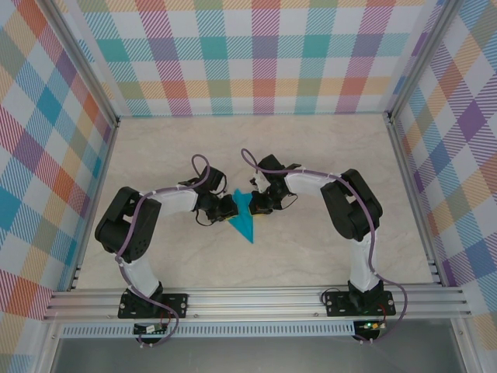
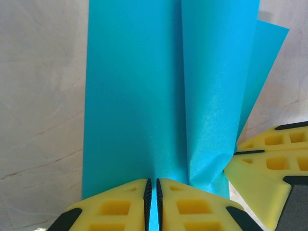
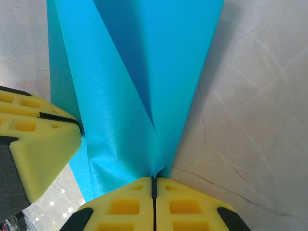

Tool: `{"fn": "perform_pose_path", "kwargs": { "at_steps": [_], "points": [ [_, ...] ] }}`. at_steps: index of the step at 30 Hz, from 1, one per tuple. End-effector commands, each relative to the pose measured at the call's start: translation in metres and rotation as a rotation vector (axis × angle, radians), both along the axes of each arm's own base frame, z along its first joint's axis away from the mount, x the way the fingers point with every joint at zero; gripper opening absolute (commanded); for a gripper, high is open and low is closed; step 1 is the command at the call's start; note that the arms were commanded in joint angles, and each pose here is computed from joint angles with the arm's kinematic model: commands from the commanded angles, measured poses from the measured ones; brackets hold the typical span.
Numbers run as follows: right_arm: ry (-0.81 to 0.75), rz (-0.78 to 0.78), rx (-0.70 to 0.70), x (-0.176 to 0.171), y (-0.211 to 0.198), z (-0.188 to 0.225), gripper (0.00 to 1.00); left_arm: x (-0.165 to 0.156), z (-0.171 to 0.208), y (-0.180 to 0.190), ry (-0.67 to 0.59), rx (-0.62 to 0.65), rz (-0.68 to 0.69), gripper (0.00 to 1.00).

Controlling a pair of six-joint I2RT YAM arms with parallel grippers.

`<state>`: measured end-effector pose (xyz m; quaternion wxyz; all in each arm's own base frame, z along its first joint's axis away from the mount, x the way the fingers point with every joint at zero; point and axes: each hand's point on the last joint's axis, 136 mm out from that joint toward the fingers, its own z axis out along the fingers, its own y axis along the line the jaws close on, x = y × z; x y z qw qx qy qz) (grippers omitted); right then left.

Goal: Fold a paper plane with a square sheet of paper (fold left side to right side)
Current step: Fourth fold the wing at the center of the table.

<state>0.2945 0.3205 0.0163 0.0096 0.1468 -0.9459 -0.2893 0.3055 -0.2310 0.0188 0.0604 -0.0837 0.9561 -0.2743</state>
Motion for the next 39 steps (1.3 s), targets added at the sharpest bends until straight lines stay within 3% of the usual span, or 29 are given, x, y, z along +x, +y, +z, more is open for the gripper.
{"fn": "perform_pose_path", "kwargs": {
  "at_steps": [1,26,39],
  "points": [
    [-0.037,0.017,-0.023,0.001,-0.001,0.009,0.06,-0.007,-0.015,0.008,0.03,0.054,-0.01,0.14],
    [-0.083,0.027,0.021,0.01,0.01,0.031,0.06,-0.01,-0.019,0.01,0.048,0.094,-0.022,0.14],
    [-0.07,0.026,-0.01,0.011,0.009,0.017,0.06,-0.01,-0.019,0.01,0.048,0.099,-0.027,0.13]
  ]
}}
